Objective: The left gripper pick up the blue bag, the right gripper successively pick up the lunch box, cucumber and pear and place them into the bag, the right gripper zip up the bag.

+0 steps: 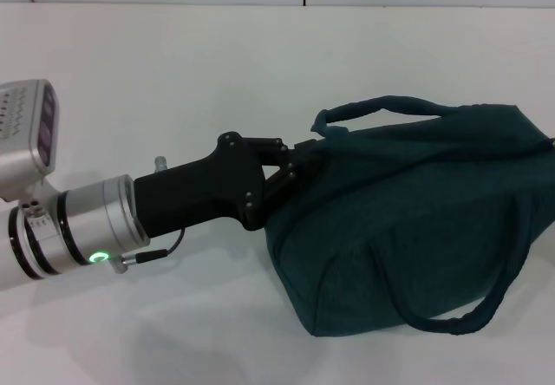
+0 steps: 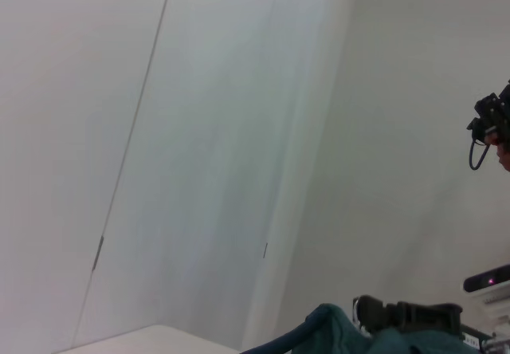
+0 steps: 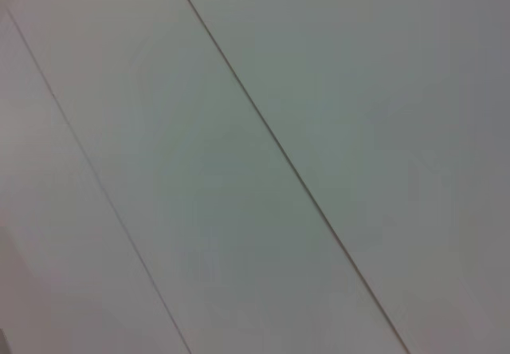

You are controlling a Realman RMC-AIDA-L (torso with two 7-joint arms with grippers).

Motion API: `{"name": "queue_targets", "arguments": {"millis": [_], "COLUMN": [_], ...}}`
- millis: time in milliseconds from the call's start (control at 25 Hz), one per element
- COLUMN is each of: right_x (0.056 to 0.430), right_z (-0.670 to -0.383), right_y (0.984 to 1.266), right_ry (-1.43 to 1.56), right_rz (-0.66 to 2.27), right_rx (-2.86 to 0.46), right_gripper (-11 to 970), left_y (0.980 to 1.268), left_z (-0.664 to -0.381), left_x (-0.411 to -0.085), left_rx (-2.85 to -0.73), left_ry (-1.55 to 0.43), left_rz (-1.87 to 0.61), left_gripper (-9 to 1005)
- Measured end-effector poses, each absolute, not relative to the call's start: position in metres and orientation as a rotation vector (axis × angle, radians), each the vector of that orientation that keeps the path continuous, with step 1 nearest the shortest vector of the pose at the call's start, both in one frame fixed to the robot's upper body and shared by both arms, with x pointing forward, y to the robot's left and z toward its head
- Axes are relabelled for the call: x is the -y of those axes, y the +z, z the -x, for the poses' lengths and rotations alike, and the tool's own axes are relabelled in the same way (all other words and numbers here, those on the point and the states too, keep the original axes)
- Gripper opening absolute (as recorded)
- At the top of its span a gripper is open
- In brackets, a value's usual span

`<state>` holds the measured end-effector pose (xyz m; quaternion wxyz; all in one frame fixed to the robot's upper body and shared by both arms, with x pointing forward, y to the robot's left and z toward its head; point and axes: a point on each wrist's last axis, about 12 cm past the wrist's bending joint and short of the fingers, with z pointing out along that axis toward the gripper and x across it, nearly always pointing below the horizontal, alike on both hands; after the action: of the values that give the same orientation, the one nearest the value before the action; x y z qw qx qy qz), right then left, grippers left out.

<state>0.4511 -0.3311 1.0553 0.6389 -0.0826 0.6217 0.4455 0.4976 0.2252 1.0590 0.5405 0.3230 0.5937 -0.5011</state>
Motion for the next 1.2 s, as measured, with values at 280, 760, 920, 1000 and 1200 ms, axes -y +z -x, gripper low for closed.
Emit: {"name": "queue_targets", "arguments": {"millis": [280,760,920,1000,1200], "right_x": [0.330,0.326,0.328,0.329,0.330], "right_z": [-0.452,-0.457,-0.456,-0.456,-0.459], "right_y": [1.047,1.039,1.038,1.038,1.033], "right_ry": [0.989,0.969,0.959,0.957,0.930], "right_rz": [0.170,0.179,0.167,0.164,0.154], "right_rx": [-1.480,-1.557,-1.561,-1.561,-1.601], "right_gripper": [52,53,54,54,54], "left_y": [1.060,1.062,1.062,1.063,1.063], "left_z": [-0.498,-0.501,-0.501,-0.501,-0.501], "left_x": [-0.226,-0.229,-0.230,-0.231,-0.232], "left_rx": [-1.408,-1.392,-1.392,-1.392,-1.390], "left_ry": [-1.188,-1.169,-1.167,-1.166,-1.160], "left_rz": [-0.757,-0.711,-0.709,-0.710,-0.711], "left_gripper": [65,66,66,65,64]}}
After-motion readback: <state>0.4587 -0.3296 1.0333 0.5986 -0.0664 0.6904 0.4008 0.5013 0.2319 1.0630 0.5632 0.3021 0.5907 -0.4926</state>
